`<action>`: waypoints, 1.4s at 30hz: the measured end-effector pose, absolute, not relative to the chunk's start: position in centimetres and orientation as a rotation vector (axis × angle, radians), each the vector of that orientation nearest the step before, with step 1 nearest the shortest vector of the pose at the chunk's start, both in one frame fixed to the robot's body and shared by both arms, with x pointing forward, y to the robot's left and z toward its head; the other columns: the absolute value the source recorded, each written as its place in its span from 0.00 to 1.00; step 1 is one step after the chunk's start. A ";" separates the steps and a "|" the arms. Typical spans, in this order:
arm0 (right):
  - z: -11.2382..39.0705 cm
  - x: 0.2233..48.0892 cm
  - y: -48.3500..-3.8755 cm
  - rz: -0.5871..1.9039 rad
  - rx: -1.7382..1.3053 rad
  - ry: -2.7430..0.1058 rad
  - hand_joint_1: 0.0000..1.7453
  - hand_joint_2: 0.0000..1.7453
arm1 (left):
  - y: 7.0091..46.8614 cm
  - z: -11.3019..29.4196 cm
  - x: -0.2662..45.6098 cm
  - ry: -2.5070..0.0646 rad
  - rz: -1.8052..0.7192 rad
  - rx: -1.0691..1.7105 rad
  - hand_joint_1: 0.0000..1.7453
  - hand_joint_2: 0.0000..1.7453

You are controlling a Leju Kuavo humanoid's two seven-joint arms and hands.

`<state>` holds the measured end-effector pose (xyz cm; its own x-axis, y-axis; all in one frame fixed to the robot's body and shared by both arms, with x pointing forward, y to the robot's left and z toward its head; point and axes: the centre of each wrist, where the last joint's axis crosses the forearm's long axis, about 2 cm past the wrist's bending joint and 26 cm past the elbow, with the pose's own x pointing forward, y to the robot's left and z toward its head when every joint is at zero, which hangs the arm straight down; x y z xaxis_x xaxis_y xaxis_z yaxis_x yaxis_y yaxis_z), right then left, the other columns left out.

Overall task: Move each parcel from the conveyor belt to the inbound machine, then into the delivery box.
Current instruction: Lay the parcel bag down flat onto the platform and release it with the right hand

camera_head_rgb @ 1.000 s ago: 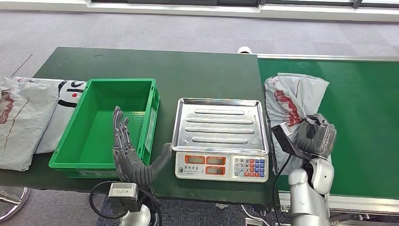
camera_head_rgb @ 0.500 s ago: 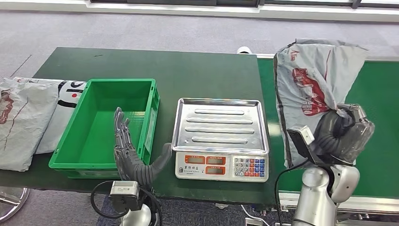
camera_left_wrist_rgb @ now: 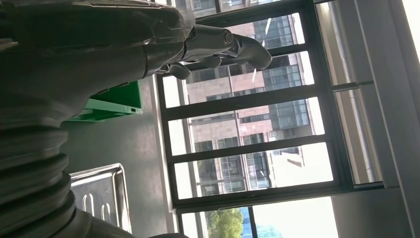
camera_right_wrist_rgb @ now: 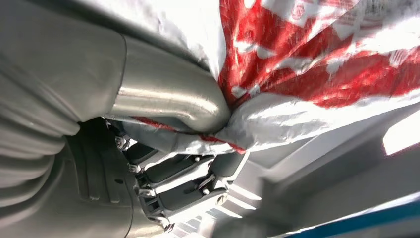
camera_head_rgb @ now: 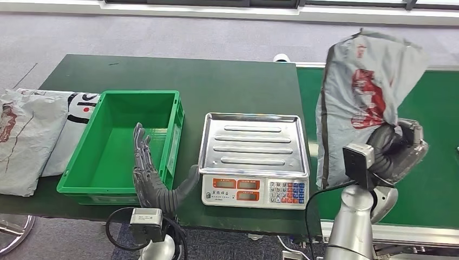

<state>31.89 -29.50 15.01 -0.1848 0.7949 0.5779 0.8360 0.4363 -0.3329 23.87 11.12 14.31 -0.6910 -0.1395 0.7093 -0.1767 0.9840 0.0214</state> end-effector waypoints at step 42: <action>9.5 36.3 -14.1 0.682 -0.651 -1.727 1.00 1.00 | 10.1 14.1 24.8 -2.316 0.062 0.178 0.00 1.00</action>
<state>36.28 -14.09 9.53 -0.2342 0.7222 0.6508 0.0830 0.6818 -0.7268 24.84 10.14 14.13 -0.6736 -0.1088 0.7310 -0.1480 0.9889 0.0108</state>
